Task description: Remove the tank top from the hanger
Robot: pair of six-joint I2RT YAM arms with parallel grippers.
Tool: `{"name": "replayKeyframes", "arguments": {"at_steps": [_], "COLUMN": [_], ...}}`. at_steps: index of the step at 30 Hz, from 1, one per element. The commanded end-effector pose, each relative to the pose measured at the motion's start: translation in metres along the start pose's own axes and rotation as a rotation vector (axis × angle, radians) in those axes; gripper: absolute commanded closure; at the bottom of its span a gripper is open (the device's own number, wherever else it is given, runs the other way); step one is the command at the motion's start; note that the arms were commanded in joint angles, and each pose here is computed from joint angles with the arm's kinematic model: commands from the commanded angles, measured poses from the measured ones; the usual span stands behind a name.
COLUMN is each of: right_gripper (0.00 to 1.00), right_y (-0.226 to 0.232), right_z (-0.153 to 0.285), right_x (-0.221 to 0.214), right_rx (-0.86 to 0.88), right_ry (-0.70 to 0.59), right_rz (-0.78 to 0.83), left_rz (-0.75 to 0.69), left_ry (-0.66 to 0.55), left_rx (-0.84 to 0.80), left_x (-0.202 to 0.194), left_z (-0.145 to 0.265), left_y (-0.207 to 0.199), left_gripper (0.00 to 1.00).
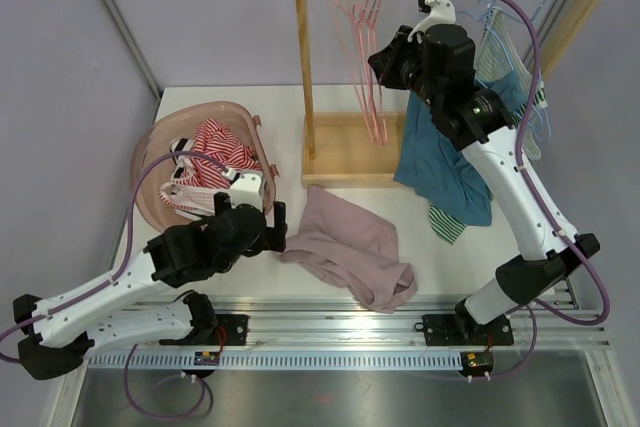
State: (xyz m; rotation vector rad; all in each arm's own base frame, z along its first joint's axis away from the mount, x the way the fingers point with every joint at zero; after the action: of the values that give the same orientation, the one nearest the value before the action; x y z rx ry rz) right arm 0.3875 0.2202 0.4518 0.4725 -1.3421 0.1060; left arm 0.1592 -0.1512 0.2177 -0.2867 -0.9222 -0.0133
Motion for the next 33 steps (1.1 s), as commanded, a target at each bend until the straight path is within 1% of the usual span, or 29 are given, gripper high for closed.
{"name": "replayKeyframes", "arguments": {"at_steps": [1,2,4,5,6,7,8,9,10,11,12,13,14,15,16,17,18,19,21,22,23,24,26,27,30,31,32,33], "right_gripper": [0.91,0.82,0.70,0.63,0.50,0.47,0.44,0.39,0.36,0.31,0.22,0.19,0.16,0.12,0.07,0.03,0.01,0.00,0.01,0.01,0.00,0.01,0.01,0.01,0.00,0.00,0.01,0.01], "right_y": [0.005,0.003,-0.002,-0.004,-0.005,-0.008,-0.010,-0.013,-0.014,-0.016,-0.019,-0.019,-0.020,-0.023,-0.022,-0.025,-0.025,-0.023,-0.023,-0.017,-0.016,-0.006,0.001,0.008,0.016,0.016,0.017,0.016], "right_z": [0.014,0.021,0.027,0.039,0.043,0.046,0.058,0.063,0.077,0.084,0.088,0.104,0.111,0.116,0.133,0.137,0.144,0.161,0.169,0.186,0.188,0.204,0.212,0.224,0.241,0.246,0.248,0.256], "right_x": [0.016,0.020,0.014,0.022,0.022,0.017,0.024,0.019,0.026,0.026,0.020,0.026,0.025,0.016,0.020,0.007,0.003,0.004,-0.013,-0.012,-0.024,-0.026,-0.037,-0.039,-0.048,-0.050,-0.054,-0.053], "right_rx": [0.024,0.013,0.000,-0.006,-0.008,-0.017,-0.024,-0.034,-0.038,-0.040,-0.046,-0.040,-0.041,-0.042,-0.024,-0.021,-0.011,0.018,0.043,0.099,0.128,0.208,0.275,0.335,0.417,0.430,0.439,0.444], "right_ry": [-0.063,-0.081,-0.077,-0.102,-0.106,-0.099,-0.120,-0.110,-0.134,-0.138,-0.124,-0.148,-0.150,-0.127,-0.149,-0.118,-0.112,-0.131,-0.105,-0.127,-0.109,-0.120,-0.102,-0.103,-0.091,-0.092,-0.084,-0.105], "right_rz": [0.016,0.015,0.033,0.035,0.039,0.051,0.054,0.061,0.067,0.071,0.079,0.077,0.076,0.082,0.078,0.082,0.083,0.078,0.071,0.068,0.071,0.075,0.082,0.090,0.112,0.116,0.117,0.121], "left_rz": [0.020,0.008,0.001,-0.005,-0.014,-0.041,-0.050,-0.065,-0.097,-0.110,-0.132,-0.161,-0.172,-0.200,-0.237,-0.246,-0.264,-0.290,-0.312,-0.333,-0.331,-0.344,-0.355,-0.353,-0.379,-0.379,-0.390,-0.390], "left_ry": [-0.008,0.006,0.003,0.003,0.005,0.008,0.005,0.011,0.013,0.012,0.018,0.019,0.015,0.022,0.037,0.040,0.050,0.074,0.092,0.118,0.117,0.125,0.147,0.153,0.204,0.206,0.224,0.231], "left_rx": [-0.091,-0.092,-0.130,-0.142,-0.159,-0.175,-0.189,-0.195,-0.212,-0.225,-0.237,-0.246,-0.270,-0.288,-0.282,-0.296,-0.297,-0.287,-0.311,-0.311,-0.323,-0.333,-0.348,-0.352,-0.307,-0.297,-0.280,-0.278], "left_x": [0.005,0.002,0.003,0.004,0.003,0.000,0.001,-0.002,-0.005,-0.005,-0.011,-0.013,-0.014,-0.020,-0.028,-0.029,-0.033,-0.043,-0.051,-0.062,-0.065,-0.070,-0.084,-0.087,-0.110,-0.112,-0.123,-0.129], "left_z": [-0.007,-0.012,-0.015,-0.016,-0.020,-0.021,-0.022,-0.028,-0.028,-0.029,-0.033,-0.035,-0.037,-0.037,-0.043,-0.043,-0.046,-0.053,-0.060,-0.067,-0.072,-0.076,-0.089,-0.092,-0.114,-0.118,-0.128,-0.132], "left_y": [-0.027,-0.032,-0.045,-0.051,-0.060,-0.068,-0.074,-0.083,-0.090,-0.097,-0.107,-0.111,-0.120,-0.126,-0.130,-0.137,-0.140,-0.143,-0.153,-0.156,-0.162,-0.165,-0.174,-0.178,-0.181,-0.183,-0.182,-0.182], "left_gripper": [0.01,0.01,0.01,0.01,0.01,0.01,0.01,0.01,0.01,0.01,0.01,0.01,0.01,0.01,0.01,0.01,0.01,0.01,0.01,0.01,0.01,0.01,0.01,0.01,0.01,0.01,0.01,0.01]}}
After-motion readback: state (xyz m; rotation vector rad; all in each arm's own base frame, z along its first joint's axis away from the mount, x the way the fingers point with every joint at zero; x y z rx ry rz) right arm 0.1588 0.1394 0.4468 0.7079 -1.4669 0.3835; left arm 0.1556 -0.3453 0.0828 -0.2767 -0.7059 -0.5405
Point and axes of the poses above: each gripper's point midway between its finger pads, its own z axis back along the fingers, its own y axis along the line the jaws close on, x = y × z, the point moved 2 cm from there along z, back along the fingers, and after that the axes turned 9 degrees about z, right-handed, at the moved point
